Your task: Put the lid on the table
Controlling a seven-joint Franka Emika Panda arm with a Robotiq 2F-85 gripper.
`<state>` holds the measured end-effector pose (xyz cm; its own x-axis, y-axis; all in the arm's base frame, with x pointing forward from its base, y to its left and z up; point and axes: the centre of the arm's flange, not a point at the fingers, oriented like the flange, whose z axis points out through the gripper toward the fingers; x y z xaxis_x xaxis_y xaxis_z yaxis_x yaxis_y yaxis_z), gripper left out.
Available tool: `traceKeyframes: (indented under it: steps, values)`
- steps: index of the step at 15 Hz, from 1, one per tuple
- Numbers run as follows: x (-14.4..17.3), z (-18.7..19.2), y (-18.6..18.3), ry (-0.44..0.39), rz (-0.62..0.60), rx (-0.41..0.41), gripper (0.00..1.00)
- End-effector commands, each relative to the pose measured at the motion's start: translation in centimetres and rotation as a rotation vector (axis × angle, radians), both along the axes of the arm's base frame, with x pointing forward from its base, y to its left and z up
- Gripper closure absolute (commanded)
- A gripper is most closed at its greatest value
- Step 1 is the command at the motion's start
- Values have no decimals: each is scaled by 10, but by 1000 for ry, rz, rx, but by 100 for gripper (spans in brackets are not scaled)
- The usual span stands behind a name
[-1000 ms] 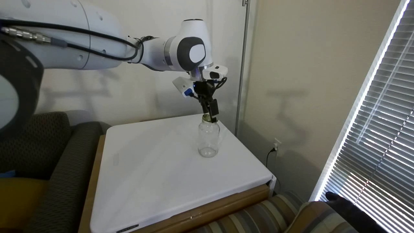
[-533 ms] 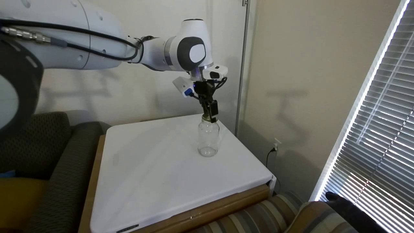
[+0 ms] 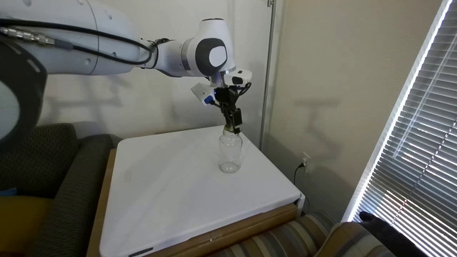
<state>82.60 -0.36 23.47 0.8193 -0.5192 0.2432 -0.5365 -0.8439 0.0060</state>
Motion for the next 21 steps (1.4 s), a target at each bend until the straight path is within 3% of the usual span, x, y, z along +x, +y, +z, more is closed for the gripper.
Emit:
traceKeyframes:
  steps: [1, 4, 10, 16, 21]
  values:
    - [-66, 20, -5, -18, -16, -37, 53]
    - [-67, 32, -2, -23, -12, -37, 53]
    - [-69, 57, 40, -62, 135, -5, 53]
    - [-74, 46, 104, -20, 352, 66, 53]
    - [-83, 31, 144, 4, 412, 125, 53]
